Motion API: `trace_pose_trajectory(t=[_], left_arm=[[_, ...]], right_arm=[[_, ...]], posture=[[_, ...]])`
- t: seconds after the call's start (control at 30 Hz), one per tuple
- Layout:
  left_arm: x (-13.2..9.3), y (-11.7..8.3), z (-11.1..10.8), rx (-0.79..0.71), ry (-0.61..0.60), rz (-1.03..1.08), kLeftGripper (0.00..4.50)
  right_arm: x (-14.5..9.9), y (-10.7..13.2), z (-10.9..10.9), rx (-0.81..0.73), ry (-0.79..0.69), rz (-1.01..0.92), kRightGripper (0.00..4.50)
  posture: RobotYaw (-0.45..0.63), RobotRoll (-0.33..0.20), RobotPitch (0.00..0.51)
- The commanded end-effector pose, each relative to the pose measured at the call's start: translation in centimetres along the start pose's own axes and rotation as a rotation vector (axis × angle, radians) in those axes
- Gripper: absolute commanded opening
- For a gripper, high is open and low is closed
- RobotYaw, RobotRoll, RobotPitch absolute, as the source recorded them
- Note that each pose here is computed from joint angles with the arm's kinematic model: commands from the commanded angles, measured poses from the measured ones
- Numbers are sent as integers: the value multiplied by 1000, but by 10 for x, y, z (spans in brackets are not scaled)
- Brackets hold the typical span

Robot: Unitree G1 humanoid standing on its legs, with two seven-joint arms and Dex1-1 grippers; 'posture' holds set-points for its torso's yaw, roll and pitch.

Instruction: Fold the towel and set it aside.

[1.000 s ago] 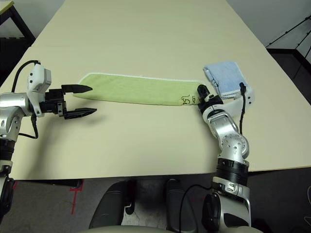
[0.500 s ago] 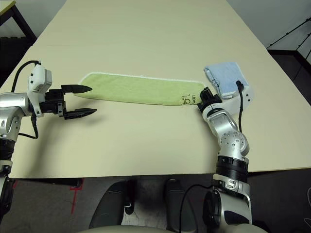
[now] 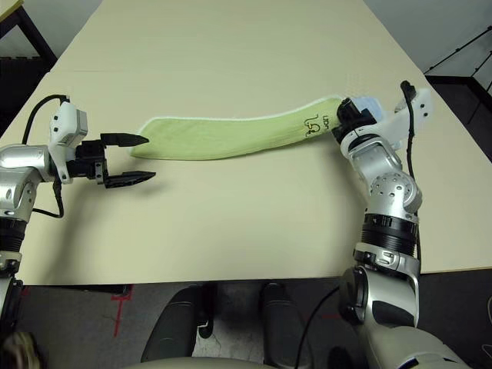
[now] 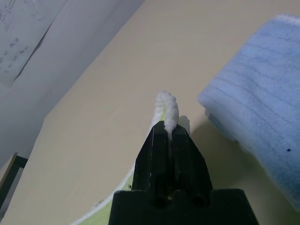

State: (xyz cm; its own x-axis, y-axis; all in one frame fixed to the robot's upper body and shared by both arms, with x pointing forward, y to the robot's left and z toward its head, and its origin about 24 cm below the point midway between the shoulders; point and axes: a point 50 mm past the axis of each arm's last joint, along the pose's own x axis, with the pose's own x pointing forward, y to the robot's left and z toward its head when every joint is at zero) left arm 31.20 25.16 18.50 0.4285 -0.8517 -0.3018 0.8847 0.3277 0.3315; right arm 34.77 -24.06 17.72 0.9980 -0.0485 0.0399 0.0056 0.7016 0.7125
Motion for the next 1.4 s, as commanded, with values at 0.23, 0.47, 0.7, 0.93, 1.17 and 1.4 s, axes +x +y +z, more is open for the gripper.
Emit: trace_pose_trajectory(t=[0.23,0.47,0.7,0.93,1.17,1.4], left_arm=[[8,0,-3,1,6,-9,4500],[7,-1,-3,2,8,-5,4500],[4,-4,-5,1,15,9,4500],[4,-6,-6,-1,16,16,4500],[4,-7,-6,-1,17,18,4500],[3,-8,-7,-2,23,21,4500]], right_arm=[[-5,8,-9,-59,52,59,39],[-1,44,-36,-76,147,216,39],[-8,66,-59,-75,237,331,39],[-14,77,-70,-67,283,381,39],[-17,82,-89,-48,349,397,39],[-21,87,-106,-33,412,411,39]], posture=[[45,0,147],[68,0,143],[91,0,140],[95,0,138],[103,0,139],[113,0,144]])
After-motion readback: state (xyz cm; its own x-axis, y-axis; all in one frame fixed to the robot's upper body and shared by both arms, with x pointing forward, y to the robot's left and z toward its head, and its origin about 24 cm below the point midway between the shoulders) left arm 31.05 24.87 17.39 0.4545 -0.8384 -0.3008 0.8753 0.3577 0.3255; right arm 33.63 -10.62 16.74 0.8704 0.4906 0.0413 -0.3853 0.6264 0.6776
